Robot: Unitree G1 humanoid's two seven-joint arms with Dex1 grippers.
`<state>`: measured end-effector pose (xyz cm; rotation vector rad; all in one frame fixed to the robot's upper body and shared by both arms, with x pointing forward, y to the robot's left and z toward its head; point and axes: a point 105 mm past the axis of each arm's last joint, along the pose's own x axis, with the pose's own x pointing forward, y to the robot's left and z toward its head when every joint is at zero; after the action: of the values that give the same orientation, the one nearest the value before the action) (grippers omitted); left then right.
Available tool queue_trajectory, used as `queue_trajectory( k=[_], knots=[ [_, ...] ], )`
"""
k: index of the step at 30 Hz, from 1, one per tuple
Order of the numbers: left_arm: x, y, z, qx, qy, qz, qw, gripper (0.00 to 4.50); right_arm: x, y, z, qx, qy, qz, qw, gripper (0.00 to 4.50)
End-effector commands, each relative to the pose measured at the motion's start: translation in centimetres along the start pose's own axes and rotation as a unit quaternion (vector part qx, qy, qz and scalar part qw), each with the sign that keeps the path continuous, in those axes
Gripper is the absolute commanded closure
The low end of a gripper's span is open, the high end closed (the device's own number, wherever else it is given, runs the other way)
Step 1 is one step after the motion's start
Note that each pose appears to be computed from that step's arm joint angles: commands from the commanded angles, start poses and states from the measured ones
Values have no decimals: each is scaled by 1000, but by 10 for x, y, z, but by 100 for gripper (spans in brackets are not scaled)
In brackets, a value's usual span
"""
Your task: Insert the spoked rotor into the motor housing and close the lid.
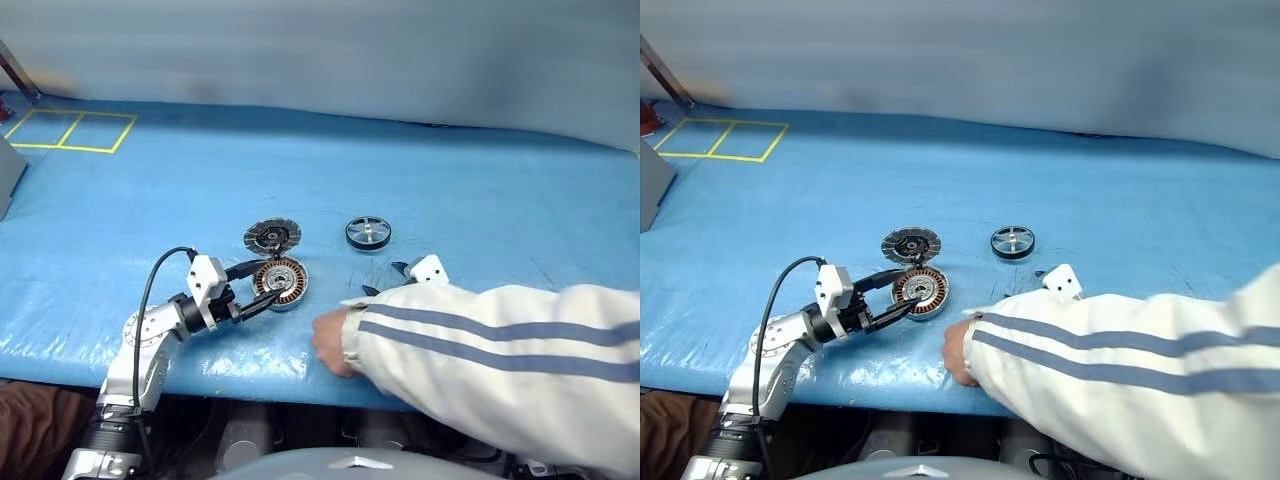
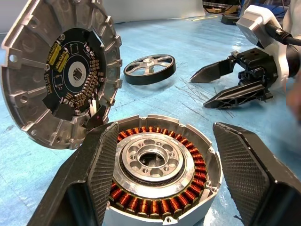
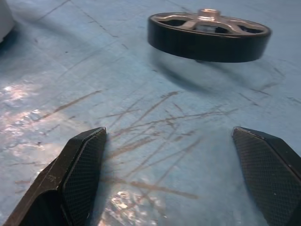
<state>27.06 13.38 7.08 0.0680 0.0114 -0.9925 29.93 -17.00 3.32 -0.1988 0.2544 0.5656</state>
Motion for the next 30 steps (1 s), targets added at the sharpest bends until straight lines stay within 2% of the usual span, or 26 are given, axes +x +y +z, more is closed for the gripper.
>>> queue_trajectory(
  k=[1, 9, 12, 18, 22, 30],
  knots=[
    [4, -2, 7, 11, -14, -11, 1000, 111, -5, -9, 7, 0, -14, -17, 1000, 0],
    [4, -5, 9, 9, -15, -16, 1000, 111, -13, 1, 26, 34, -67, 16, 997, 0],
    [3, -7, 8, 5, -14, -18, 1000, 111, -22, 13, 32, 34, -75, 58, 995, 0],
    [5, -9, 7, 2, -13, -22, 1000, 111, -37, 48, 31, 22, -35, 168, 985, 0],
    [6, -9, 6, -1, -11, -25, 1000, 111, -46, 66, 14, -2, 22, 218, 976, 0],
    [5, -8, 5, -2, -7, -27, 1000, 111, -50, 78, -6, -46, 59, 254, 964, 0]
  ],
)
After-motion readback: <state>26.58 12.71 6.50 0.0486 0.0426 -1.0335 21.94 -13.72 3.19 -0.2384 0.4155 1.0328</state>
